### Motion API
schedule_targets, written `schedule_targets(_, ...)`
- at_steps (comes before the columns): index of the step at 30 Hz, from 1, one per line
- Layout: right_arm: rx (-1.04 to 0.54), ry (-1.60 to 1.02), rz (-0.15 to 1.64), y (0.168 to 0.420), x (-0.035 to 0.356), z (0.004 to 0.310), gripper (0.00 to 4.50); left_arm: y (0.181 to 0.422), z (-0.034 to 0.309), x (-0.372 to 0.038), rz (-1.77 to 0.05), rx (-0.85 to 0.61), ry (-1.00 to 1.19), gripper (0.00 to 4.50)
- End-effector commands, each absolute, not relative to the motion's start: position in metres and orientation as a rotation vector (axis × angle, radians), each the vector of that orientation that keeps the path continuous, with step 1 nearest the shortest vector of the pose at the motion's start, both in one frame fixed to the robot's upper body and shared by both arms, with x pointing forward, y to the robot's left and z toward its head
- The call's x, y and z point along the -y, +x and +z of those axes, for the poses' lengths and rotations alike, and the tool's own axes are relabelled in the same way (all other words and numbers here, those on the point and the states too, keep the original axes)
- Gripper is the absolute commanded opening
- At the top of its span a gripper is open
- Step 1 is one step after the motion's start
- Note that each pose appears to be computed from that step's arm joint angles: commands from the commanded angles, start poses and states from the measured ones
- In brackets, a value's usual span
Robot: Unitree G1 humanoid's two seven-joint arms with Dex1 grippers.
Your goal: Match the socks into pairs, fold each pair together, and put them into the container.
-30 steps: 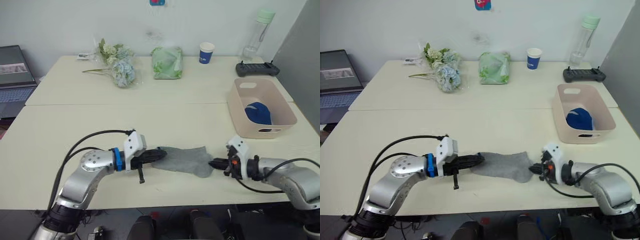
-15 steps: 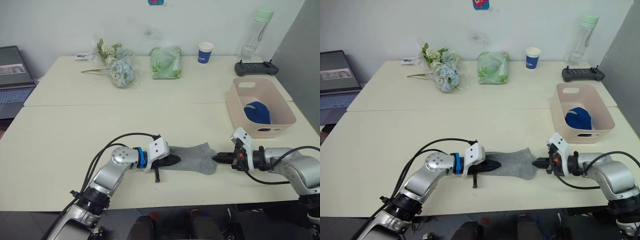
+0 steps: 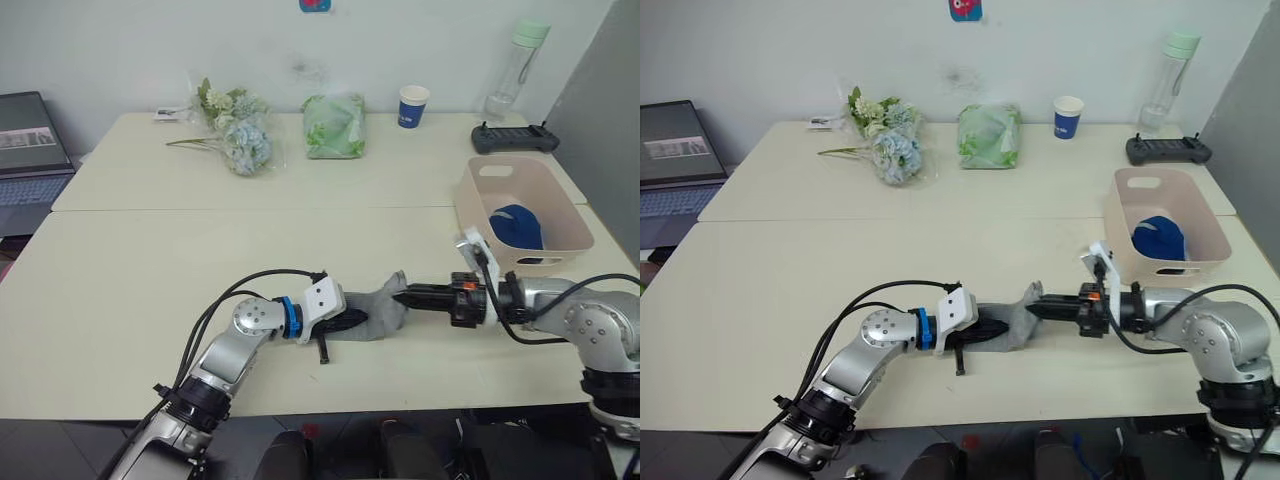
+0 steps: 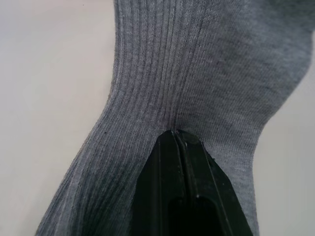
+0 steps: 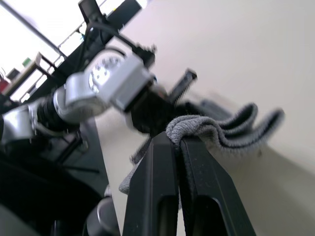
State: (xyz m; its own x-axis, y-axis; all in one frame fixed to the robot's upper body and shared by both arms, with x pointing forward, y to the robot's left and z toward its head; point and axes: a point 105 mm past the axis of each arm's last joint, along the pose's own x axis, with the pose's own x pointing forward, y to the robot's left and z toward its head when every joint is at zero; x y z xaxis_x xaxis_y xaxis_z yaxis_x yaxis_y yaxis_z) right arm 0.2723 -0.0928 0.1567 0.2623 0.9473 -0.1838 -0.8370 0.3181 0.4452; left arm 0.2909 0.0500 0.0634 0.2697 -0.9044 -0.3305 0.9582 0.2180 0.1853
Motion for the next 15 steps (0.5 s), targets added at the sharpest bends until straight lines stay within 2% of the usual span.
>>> schedule_targets(1,-0.421,0.273,1.258,0.277,0.072,0.161,0.02,0.286,0.053,-0.054,-1.294,-0.22,0.38,0.0)
schedule_targets(5,-0.435,0.243,1.257,0.282,0.063,0.151,0.02,0.287,0.071,-0.064,-1.265,-0.211,0.318,0.0)
schedule_targets(12,-0.464,0.122,1.256,0.288,0.049,0.131,0.02,0.29,0.144,-0.121,-1.148,-0.183,0.224,0.0)
schedule_targets(15,-0.466,0.105,1.265,0.291,0.038,0.126,0.02,0.29,0.16,-0.137,-1.103,-0.17,0.228,0.0)
